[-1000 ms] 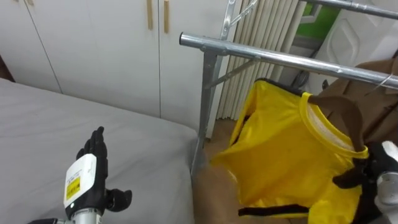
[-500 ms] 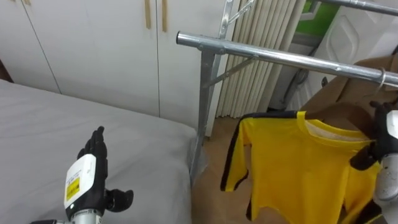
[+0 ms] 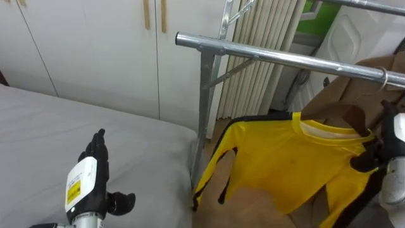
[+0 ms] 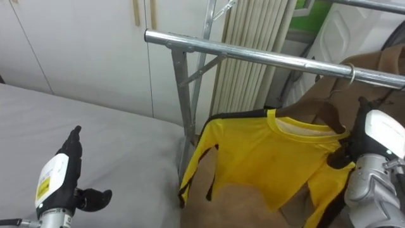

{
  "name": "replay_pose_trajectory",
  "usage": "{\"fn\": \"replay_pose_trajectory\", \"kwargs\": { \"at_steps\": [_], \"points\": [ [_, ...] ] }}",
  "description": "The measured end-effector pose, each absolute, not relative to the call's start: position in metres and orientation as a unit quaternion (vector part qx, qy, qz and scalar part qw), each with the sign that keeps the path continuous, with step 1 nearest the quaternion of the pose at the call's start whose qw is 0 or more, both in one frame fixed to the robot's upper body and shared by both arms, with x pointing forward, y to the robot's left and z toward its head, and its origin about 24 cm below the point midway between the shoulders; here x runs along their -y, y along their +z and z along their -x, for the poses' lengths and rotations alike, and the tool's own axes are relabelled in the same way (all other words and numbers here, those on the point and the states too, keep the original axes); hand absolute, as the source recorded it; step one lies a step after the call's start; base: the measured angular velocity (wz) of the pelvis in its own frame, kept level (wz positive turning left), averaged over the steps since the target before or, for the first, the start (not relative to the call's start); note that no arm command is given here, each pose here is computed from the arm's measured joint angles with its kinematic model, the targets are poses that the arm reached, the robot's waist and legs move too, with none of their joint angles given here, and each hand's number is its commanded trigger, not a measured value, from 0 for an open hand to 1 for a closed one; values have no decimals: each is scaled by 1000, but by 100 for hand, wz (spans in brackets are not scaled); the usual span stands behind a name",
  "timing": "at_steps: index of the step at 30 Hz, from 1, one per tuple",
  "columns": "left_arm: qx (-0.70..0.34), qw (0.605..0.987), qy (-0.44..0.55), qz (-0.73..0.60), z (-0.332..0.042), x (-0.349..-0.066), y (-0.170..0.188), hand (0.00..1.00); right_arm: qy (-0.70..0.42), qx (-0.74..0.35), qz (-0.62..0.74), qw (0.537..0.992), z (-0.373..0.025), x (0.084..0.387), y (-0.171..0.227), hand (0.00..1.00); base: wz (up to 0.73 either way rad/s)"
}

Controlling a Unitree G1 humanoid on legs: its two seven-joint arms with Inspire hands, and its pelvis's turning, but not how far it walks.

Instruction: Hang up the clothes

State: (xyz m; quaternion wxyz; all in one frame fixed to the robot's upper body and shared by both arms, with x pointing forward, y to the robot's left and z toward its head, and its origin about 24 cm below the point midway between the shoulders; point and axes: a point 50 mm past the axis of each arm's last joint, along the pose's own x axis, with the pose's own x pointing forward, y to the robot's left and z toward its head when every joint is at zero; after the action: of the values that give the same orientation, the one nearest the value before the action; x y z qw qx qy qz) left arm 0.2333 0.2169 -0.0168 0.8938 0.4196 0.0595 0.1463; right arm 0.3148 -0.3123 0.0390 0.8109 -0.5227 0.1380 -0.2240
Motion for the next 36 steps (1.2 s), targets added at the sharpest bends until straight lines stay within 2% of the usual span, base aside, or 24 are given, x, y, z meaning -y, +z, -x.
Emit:
{"fn": "replay_pose_trajectory", "kwargs": {
  "at_steps": [13, 21, 29, 36],
  "points": [
    [-38, 898, 148, -414, -237, -214, -8, 0, -210, -123, 516, 822, -309, 309, 35, 0, -5],
    [-38, 896, 144, -417, -229, -214, -10, 0, -192, -156, 519, 818, -268, 316, 2, 0, -5],
    [-44, 896, 143, -419, -225, -214, -13, 0, -196, -151, 520, 818, -241, 316, -5, 0, -4],
    [-51, 894, 150, -419, -216, -213, -19, 0, -230, -141, 459, 847, -220, 294, -23, 0, -4]
  ]
}}
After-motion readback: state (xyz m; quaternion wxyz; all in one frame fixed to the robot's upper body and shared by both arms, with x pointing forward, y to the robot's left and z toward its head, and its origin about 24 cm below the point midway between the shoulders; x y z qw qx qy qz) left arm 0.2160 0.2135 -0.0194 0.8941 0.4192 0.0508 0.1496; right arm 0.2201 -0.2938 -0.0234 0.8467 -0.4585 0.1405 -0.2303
